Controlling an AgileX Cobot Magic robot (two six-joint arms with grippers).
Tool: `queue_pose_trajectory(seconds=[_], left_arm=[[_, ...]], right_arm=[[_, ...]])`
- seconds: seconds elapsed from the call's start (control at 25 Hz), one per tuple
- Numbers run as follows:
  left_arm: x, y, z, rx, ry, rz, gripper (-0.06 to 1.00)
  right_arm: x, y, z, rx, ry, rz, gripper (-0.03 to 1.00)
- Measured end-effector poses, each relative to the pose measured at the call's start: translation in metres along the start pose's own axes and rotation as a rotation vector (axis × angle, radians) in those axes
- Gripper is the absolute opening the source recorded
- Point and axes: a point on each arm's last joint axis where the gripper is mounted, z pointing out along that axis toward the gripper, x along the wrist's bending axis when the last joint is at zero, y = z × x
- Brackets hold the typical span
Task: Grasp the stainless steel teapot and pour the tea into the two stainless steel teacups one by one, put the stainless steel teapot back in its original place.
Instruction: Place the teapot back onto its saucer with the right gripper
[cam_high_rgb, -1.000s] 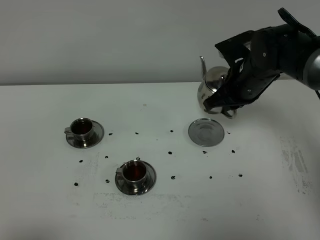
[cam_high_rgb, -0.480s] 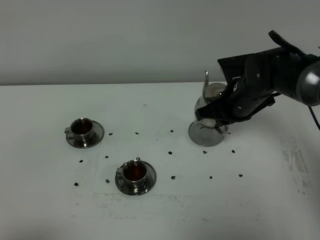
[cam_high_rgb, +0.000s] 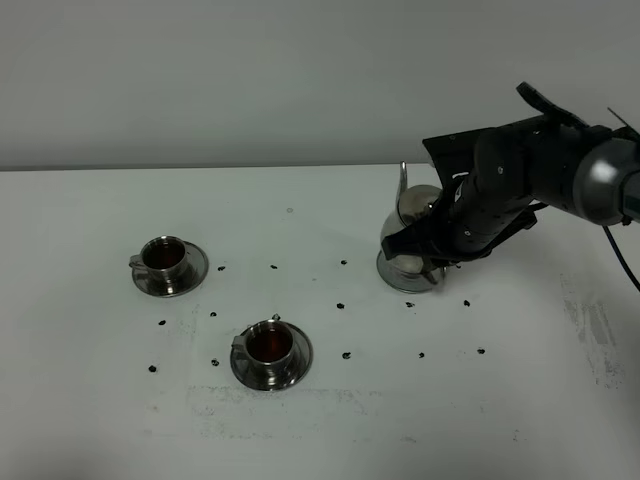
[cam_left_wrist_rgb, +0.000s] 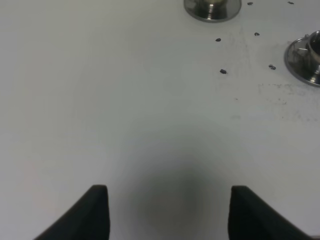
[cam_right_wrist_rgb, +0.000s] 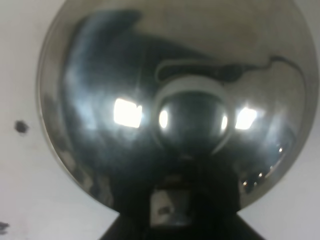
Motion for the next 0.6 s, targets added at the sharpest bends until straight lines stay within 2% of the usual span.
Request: queue_pose_trajectory(seconds=[0.16,0.6], left_arm=[[0.000,0.000,0.000,0.000,0.000,0.001,0.53],[0.000,0.000,0.000,0.000,0.000,0.001,0.53]], right_arm=[[0.001,-0.003,0.015,0.022,-0.007,-0.006,0.18],[0.000,-0.002,0.023,0.001,-0.014,-0.014,0.18]])
